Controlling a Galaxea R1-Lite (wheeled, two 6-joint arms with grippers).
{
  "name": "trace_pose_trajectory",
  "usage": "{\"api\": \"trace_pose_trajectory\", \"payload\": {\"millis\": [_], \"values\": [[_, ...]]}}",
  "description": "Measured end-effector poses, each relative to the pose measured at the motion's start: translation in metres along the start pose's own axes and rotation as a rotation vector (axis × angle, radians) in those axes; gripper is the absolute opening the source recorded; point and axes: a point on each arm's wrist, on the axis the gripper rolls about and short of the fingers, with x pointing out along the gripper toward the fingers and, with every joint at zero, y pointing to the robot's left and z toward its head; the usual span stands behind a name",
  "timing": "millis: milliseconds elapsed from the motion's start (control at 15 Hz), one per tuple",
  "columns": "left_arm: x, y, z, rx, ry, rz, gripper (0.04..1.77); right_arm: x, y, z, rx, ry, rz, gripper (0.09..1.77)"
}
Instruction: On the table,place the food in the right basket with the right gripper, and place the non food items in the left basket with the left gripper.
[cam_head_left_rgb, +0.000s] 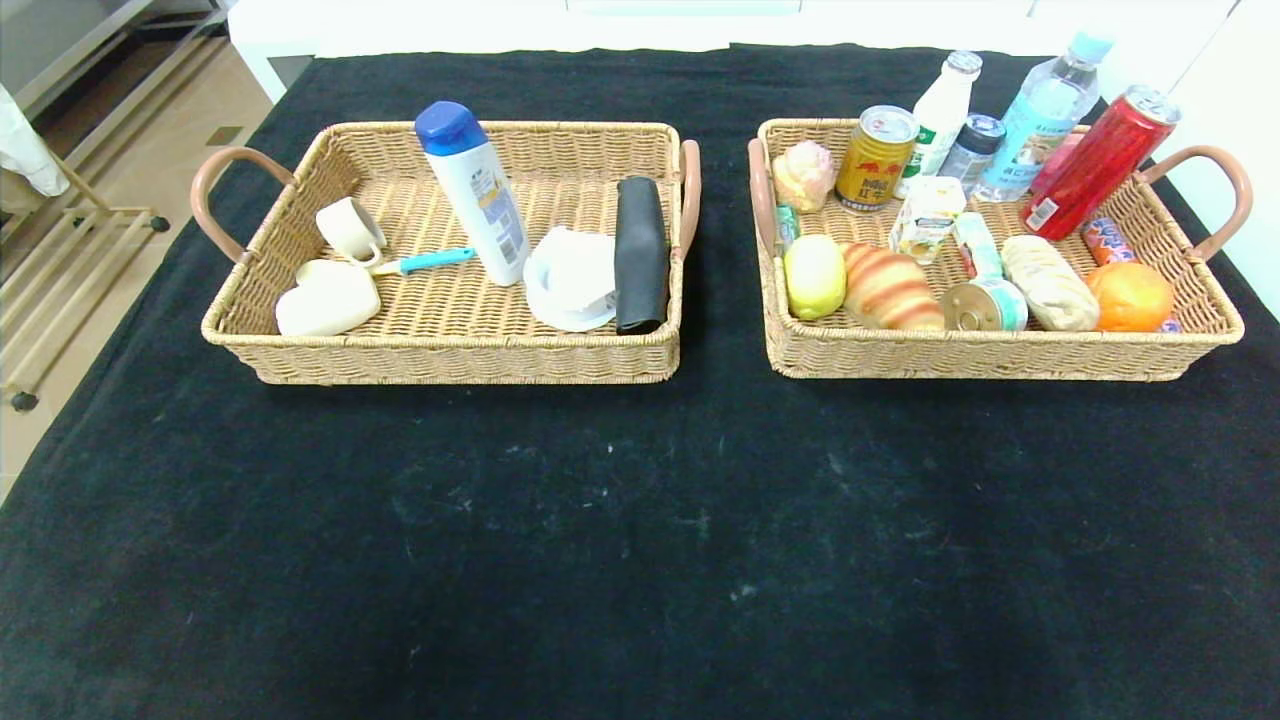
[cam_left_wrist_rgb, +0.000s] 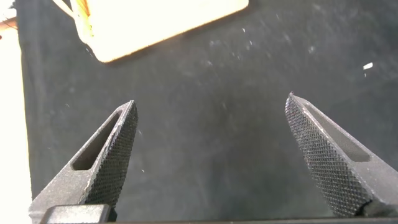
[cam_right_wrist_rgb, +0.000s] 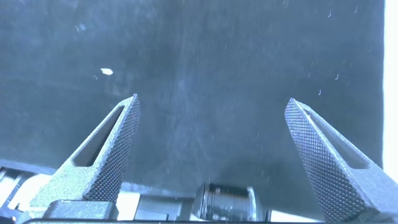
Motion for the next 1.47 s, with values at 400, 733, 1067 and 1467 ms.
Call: {"api": "trace_pose_trajectory", "payload": {"millis": [400, 733, 1067, 1467], "values": [[-0.008, -0.015, -0.043, 0.003, -0.021, -0.025, 1.72, 0.006, 0.0, -0.046, -0.016, -0.013, 0.044, 1.7], [-0.001, -0.017, -0.062, -0.009, -0.004, -0.025, 1.72, 0.022, -0.004, -0.059, 0.035, -0.104, 0.035, 1.7], [0.027, -0.012, -0.078, -0.034, -0.089, 0.026, 1.72, 0.077, -0.016, -0.063, 0.013, -0.36, -0.069, 1.7], [0.056, -0.01, -0.125, -0.088, 0.024, 0.146, 1.72, 0.124, -0.025, -0.115, -0.043, -0.253, -0.156, 1.7]]}}
